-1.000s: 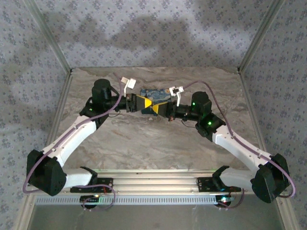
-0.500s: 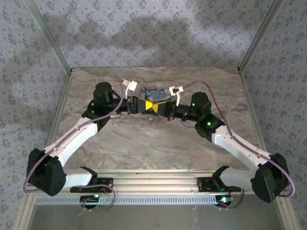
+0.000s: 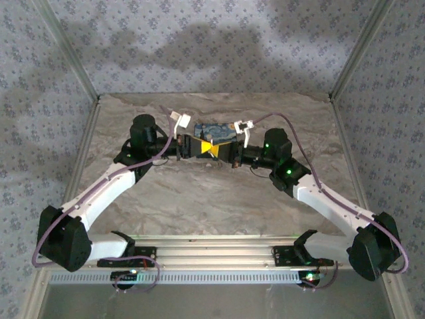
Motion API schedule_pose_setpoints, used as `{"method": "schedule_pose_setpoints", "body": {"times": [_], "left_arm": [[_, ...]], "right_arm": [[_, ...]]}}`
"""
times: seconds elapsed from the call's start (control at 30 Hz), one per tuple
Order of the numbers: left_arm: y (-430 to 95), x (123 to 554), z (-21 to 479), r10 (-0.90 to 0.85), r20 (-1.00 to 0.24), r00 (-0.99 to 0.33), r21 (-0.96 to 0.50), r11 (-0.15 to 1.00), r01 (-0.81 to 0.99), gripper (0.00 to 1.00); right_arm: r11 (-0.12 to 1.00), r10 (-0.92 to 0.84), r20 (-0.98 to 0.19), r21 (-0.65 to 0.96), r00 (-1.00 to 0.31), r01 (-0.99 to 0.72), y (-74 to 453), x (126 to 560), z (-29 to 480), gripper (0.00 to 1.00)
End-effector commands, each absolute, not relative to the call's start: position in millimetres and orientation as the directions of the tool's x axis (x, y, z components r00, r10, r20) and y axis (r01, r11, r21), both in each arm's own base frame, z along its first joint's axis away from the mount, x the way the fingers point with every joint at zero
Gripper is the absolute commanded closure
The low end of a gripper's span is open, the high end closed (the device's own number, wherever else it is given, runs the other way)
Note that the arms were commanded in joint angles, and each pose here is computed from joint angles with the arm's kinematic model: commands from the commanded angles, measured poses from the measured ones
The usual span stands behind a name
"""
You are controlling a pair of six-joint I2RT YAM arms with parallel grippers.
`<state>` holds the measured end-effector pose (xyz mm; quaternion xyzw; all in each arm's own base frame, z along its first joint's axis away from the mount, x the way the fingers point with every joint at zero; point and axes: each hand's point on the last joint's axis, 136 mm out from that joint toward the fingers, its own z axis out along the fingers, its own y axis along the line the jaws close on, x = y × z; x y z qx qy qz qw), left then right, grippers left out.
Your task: Unlock a padlock with a key
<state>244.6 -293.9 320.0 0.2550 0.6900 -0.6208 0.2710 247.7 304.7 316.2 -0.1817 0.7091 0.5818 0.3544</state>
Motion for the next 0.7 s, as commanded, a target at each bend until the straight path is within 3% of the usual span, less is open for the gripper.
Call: {"method": "schedule_pose_setpoints", "body": {"times": [0.0, 0.13, 0.53, 0.67], "left_arm": [[-295.8, 234.0, 330.5, 0.065, -0.738, -0.671, -0.669, 0.059, 0.741, 1.0], [-295.4, 233.8, 331.0, 0.085, -0.755, -0.65, -0.646, 0.07, 0.76, 1.0], [-295.5, 233.2, 329.5, 0.125, -0.763, -0.634, -0.63, 0.073, 0.773, 1.0], [-293.9, 227.9, 323.2, 0.17, -0.774, -0.61, -0.604, 0.094, 0.792, 1.0]], "right_arm": [[0.291, 0.15, -0.727, 0.68, -0.67, -0.673, 304.5, 250.0, 314.4, 0.97], [0.332, 0.14, -0.742, 0.659, -0.656, -0.675, 297.8, 248.4, 316.4, 0.84], [0.388, 0.185, -0.749, 0.65, -0.636, -0.653, 267.7, 239.9, 333.9, 0.76], [0.376, 0.203, -0.729, 0.675, -0.654, -0.636, 265.5, 241.2, 339.1, 0.62]]}}
